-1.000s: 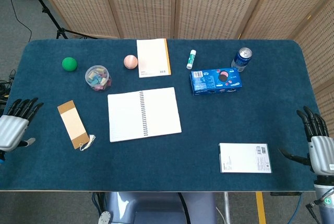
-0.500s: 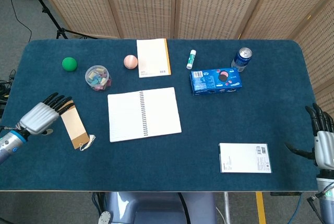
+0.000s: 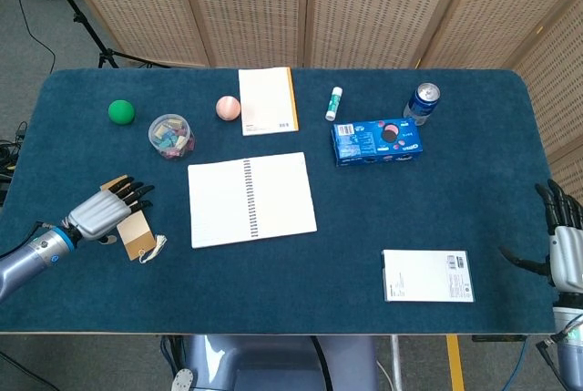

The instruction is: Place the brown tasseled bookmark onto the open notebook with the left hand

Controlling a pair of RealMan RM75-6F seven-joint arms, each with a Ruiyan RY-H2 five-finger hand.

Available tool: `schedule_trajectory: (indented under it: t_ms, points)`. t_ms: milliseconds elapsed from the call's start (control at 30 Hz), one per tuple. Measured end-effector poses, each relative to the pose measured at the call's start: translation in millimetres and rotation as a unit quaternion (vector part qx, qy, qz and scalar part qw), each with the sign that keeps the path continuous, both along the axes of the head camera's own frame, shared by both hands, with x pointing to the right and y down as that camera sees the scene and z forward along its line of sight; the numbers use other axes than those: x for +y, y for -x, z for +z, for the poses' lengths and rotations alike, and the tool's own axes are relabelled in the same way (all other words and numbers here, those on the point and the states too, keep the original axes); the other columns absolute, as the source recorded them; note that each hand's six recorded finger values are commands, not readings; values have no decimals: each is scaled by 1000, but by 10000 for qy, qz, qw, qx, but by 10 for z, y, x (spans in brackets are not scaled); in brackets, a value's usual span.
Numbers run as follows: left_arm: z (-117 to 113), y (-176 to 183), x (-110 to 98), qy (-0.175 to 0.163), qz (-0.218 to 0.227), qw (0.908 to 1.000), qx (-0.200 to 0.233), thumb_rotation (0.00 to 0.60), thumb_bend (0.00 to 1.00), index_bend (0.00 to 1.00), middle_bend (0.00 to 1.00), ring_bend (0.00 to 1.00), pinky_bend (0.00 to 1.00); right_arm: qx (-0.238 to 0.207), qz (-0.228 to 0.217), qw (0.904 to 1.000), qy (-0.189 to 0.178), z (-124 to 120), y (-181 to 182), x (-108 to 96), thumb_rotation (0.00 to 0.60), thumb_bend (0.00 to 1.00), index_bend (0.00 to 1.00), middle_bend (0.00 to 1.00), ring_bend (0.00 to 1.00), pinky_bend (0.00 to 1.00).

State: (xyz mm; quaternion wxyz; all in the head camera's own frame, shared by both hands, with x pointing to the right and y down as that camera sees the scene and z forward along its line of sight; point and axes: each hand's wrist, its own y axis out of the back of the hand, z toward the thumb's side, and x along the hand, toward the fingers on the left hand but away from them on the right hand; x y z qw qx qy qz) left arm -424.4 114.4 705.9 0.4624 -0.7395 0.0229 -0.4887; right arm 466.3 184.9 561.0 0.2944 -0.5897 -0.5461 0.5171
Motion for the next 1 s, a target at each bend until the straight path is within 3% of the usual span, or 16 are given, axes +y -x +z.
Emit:
schedule_trajectory:
  t_ms: [467,1000]
  points:
    - [116,-24,105,193,-168,9996,137,600,61,229,0,0,0,-34,23,10000,47,3,-3,3,600,0,0,0,0,0]
    - [142,-12,144,191,-283,9991,232,600,211,396,0,0,0,-67,-24,9999,91,14,22,19,600,0,0,0,0,0]
